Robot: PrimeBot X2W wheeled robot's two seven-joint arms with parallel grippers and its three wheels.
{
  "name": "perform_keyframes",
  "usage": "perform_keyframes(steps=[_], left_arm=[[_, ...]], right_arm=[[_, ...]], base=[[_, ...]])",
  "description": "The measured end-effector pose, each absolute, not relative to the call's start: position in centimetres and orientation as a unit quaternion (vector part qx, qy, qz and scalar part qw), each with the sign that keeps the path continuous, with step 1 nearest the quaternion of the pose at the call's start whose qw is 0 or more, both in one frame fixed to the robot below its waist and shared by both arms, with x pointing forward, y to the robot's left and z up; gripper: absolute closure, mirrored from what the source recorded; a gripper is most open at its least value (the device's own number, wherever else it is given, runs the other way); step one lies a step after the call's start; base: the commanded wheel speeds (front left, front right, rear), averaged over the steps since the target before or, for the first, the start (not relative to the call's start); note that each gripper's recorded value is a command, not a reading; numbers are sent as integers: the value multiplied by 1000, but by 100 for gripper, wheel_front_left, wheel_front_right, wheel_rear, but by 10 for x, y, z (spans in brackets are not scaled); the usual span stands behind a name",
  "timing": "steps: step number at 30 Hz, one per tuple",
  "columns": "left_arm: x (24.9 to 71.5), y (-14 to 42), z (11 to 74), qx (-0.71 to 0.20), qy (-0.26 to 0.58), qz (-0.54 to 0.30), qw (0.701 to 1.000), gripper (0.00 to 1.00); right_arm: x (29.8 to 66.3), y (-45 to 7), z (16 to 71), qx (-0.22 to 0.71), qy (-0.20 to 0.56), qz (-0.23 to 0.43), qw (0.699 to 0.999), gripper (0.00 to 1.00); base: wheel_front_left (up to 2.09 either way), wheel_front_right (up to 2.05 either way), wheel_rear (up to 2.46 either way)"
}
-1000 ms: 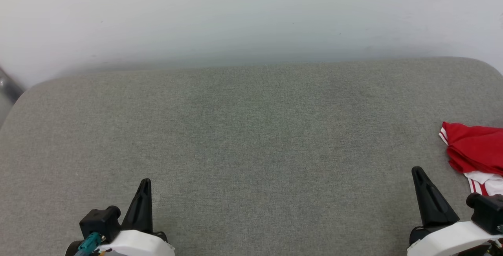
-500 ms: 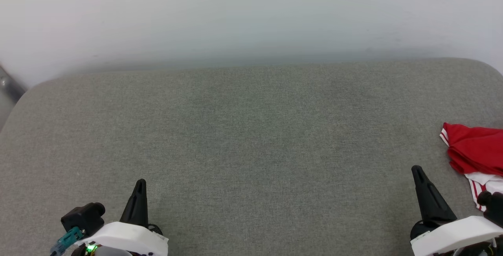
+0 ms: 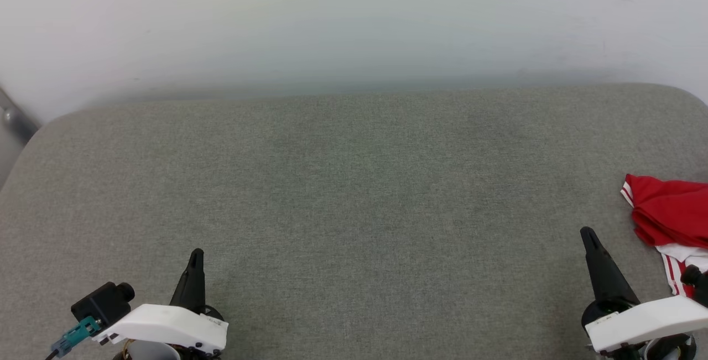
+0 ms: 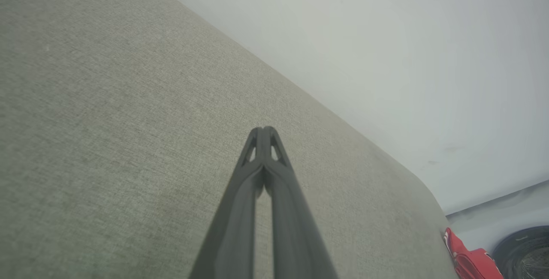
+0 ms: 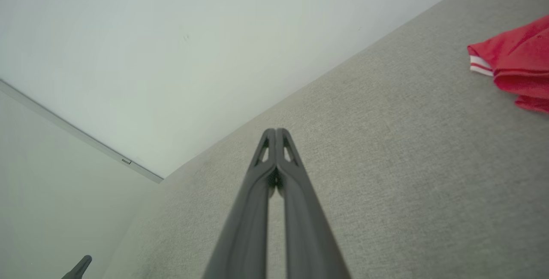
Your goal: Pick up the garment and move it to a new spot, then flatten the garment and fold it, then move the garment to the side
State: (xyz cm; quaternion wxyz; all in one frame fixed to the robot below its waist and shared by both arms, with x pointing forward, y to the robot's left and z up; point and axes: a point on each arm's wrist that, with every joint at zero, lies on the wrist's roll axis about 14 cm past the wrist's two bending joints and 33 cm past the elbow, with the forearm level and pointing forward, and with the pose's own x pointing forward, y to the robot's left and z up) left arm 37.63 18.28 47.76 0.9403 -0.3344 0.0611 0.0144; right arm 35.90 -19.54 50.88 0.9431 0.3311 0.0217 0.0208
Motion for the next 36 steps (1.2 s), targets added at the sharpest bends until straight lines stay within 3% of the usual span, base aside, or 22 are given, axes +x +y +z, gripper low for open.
perform_keyframes(steps=[36], left_arm=[[383, 189, 484, -531, 54, 23, 846, 100]], right_arm=[[372, -199, 505, 528, 17, 6, 849, 100]], base=[[0, 0, 0]])
